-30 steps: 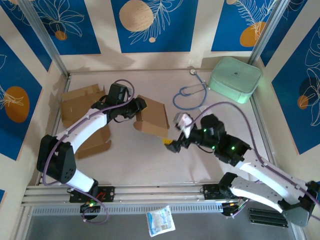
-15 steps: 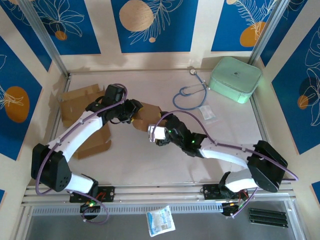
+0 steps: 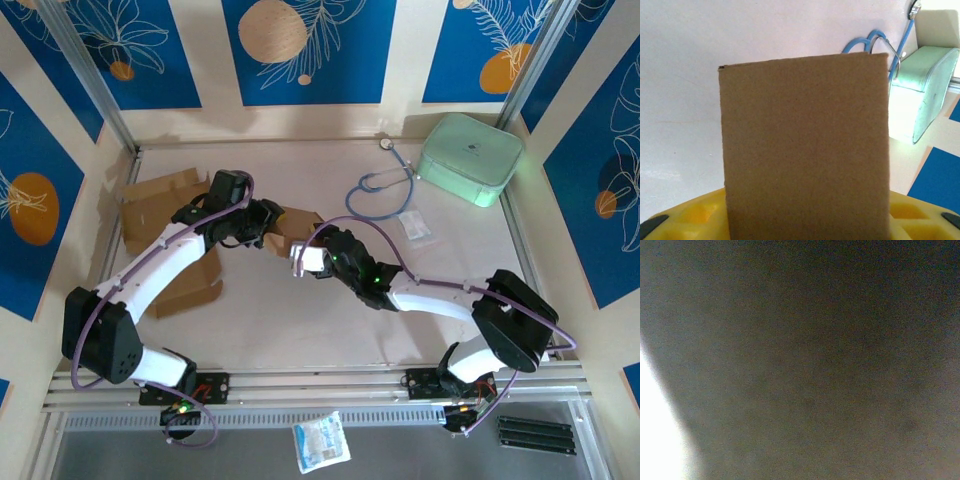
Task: Fold the paper box
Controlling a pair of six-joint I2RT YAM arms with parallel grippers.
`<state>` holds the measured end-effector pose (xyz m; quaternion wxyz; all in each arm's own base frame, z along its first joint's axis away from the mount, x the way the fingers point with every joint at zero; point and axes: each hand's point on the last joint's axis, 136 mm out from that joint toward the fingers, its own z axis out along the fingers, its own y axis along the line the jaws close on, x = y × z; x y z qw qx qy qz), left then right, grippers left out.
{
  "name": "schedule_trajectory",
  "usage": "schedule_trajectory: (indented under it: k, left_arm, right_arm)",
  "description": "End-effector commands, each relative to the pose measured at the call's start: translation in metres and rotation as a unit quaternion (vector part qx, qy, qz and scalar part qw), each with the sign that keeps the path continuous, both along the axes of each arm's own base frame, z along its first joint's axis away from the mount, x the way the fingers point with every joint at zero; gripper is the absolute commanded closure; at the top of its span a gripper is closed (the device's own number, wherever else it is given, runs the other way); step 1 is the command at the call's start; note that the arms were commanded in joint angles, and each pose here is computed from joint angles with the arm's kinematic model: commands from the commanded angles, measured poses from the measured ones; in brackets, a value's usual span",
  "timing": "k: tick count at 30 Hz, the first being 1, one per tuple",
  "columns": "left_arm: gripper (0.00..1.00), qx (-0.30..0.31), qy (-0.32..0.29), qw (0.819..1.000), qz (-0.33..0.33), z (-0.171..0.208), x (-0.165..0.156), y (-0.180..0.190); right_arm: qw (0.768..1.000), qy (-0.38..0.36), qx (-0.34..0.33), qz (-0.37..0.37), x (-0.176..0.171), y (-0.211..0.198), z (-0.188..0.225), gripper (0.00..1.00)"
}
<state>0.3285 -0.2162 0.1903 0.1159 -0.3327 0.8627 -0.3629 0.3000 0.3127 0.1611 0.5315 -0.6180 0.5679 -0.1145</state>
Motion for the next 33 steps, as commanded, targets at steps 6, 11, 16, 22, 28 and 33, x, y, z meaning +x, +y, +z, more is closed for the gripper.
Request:
schedule_trajectory:
  k: [6,11,16,22,28,33]
  left_arm:
    - [0.25,0.039,-0.08,0.996,-0.024,0.037,0.002,0.012]
    - [0.12,0.111,-0.156,0.981,-0.019,0.063,0.005,0.039]
    - [0.1,0.197,-0.309,0.929,-0.051,0.107,0.005,0.061]
    - [0.19,0.251,-0.485,0.809,-0.217,0.141,-0.028,0.042]
    - [0.19,0.248,-0.504,0.744,-0.362,0.125,-0.064,0.023]
    - [0.19,0.26,-0.493,0.749,-0.36,0.098,-0.062,0.027]
  right_arm:
    - [0.995,0.079,0.049,0.032,-0.025,-0.005,0.023,0.53]
    - [0.992,0.116,0.023,0.034,-0.038,-0.031,0.022,0.55]
    - [0.974,0.218,-0.027,0.05,-0.064,-0.069,0.023,0.55]
    - [0.928,0.349,-0.103,0.079,-0.104,-0.098,0.029,0.55]
    - [0.901,0.401,-0.153,0.064,-0.098,-0.099,0.021,0.54]
    - [0.903,0.403,-0.136,0.059,-0.076,-0.076,0.01,0.52]
